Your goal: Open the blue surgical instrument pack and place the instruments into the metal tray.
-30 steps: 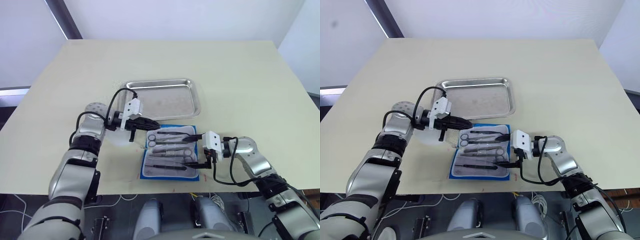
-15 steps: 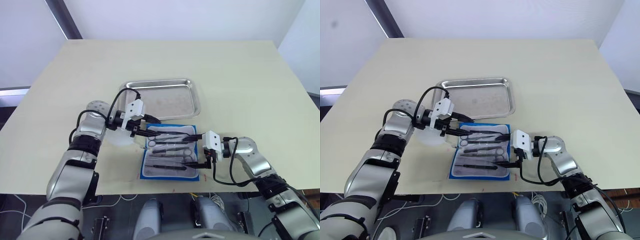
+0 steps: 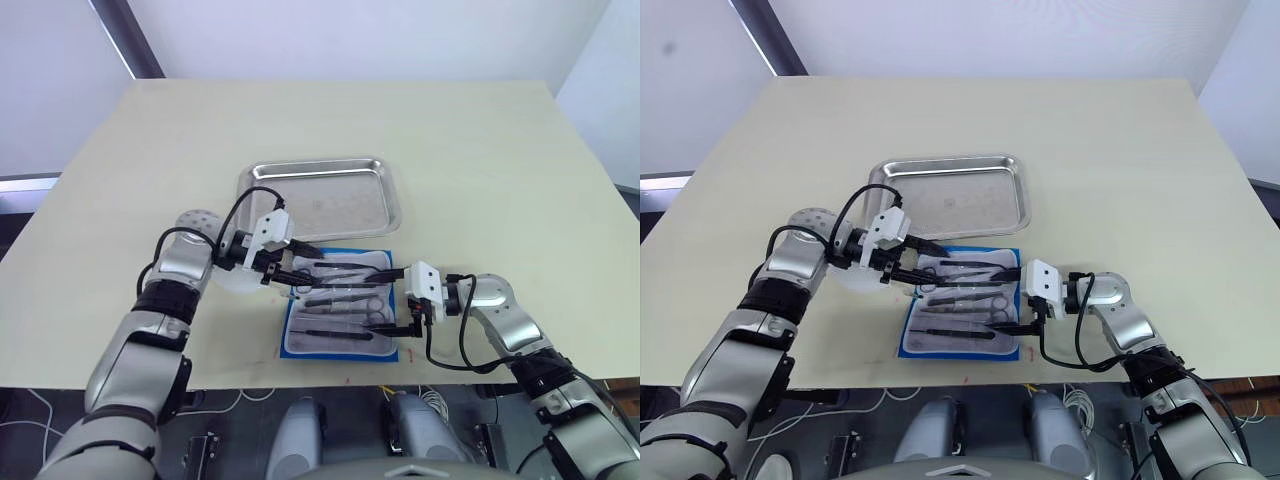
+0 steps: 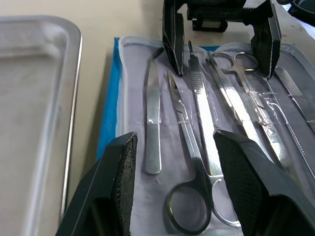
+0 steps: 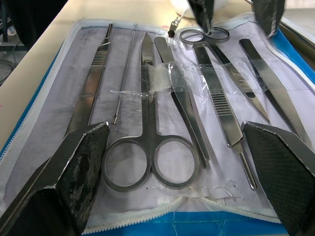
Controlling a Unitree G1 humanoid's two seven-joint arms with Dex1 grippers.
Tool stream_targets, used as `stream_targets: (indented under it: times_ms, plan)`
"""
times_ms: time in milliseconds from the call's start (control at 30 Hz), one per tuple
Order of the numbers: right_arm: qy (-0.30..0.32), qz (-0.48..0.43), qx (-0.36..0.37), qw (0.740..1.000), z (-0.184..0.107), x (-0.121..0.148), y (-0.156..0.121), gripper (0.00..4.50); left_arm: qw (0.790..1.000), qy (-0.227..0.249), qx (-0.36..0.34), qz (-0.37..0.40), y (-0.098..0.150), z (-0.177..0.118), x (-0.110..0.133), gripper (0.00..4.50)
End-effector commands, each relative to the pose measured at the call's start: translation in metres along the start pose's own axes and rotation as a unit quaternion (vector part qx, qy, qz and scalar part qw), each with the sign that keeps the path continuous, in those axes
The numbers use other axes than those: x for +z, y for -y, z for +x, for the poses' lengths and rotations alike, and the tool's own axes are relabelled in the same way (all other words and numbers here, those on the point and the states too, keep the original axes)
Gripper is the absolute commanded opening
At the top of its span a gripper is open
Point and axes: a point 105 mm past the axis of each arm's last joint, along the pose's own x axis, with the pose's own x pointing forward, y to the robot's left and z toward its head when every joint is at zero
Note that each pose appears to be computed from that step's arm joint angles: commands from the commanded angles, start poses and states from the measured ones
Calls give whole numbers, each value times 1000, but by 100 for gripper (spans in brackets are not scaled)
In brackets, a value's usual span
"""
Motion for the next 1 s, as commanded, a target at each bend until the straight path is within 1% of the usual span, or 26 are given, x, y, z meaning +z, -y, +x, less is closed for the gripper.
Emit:
stream_targets:
  times_ms: [33,300,433,667,800,1000]
  plan:
    - [-63,42,-10,997,-2,-35,-8,450,1000,1,-19,6,3,-2,4,260]
    - [-63,41,-11,997,-2,-35,-8,450,1000,-22,-6,-16,-3,-1,-8,260]
    - [-63,41,-10,997,-2,-36,-9,450,999,-26,9,-21,-8,-1,-11,260]
    - [-63,41,-10,997,-1,-36,-10,450,999,7,15,-49,-13,0,-5,260]
    - [-64,41,-10,997,-2,-36,-10,450,998,17,27,-62,-17,-1,-4,260]
    - [-66,40,-10,997,-2,-36,-11,450,997,18,23,-70,-16,1,-6,260]
